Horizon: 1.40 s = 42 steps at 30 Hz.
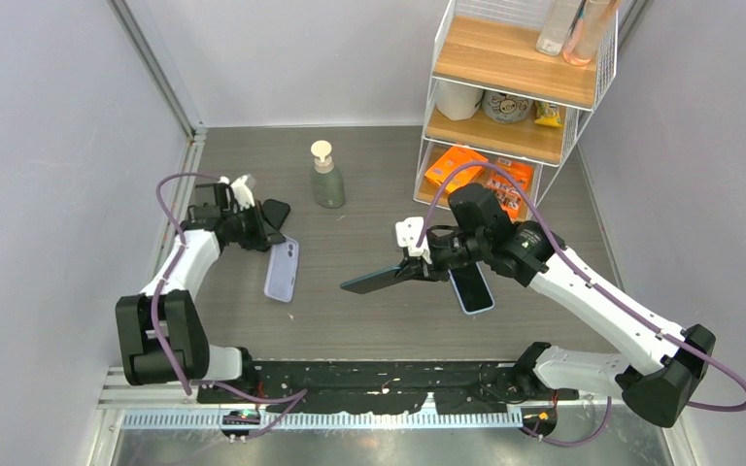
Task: Take the phone out of the phone case
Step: Place the phone case at the center of the board.
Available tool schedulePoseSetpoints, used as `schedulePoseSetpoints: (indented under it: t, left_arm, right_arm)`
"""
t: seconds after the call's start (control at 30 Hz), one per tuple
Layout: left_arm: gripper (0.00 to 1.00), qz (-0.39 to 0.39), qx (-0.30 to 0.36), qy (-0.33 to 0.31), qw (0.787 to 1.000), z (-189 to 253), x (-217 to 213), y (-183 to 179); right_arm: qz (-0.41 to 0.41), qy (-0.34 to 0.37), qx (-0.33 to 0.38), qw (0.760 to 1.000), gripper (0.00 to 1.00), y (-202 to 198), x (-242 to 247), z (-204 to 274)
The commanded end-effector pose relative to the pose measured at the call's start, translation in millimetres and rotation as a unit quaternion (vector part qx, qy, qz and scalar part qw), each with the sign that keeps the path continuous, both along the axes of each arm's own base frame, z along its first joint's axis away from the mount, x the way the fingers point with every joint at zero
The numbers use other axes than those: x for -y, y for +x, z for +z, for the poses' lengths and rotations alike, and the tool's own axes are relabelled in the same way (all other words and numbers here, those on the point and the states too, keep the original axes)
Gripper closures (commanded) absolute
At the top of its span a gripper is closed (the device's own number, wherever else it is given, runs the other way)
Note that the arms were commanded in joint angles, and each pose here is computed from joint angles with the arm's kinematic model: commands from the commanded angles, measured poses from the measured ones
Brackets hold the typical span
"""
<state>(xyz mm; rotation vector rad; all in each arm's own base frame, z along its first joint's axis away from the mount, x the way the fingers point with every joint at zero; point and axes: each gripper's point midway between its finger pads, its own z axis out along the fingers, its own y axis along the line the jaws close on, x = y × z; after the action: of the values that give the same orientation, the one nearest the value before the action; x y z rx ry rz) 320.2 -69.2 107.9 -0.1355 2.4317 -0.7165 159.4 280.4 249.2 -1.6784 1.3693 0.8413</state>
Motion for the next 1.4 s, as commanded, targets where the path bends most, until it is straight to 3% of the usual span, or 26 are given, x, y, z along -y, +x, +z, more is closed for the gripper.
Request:
schedulePoseSetpoints:
  t: [0.0,0.37,0.87,1.17,1.37]
  left_arm:
    - [1.0,0.009,-0.011,-0.002,1.0,-2,-16,-1]
    - [1.0,0.034,-0.033,-0.074,0.996,1,-6,38]
    - [0.97,0.04,-0.039,-0.077,0.996,-7,21,98]
    - [0.68,0.041,-0.067,-0.06,0.995,-34,18,99]
    - [0.29,0.038,-0.052,-0.031,0.997,-23,10,100]
  right_arm:
    - [0.012,0.046,0.032,0.998,0.95,3,-8,26]
    - [0.008,0.043,0.028,0.999,0.95,7,-10,25]
    - [0.006,0.033,0.021,0.999,0.95,10,-11,22]
    - [0.004,0.032,0.022,0.999,0.95,10,-9,20]
    - [0.006,0.032,0.017,0.999,0.95,10,-11,19]
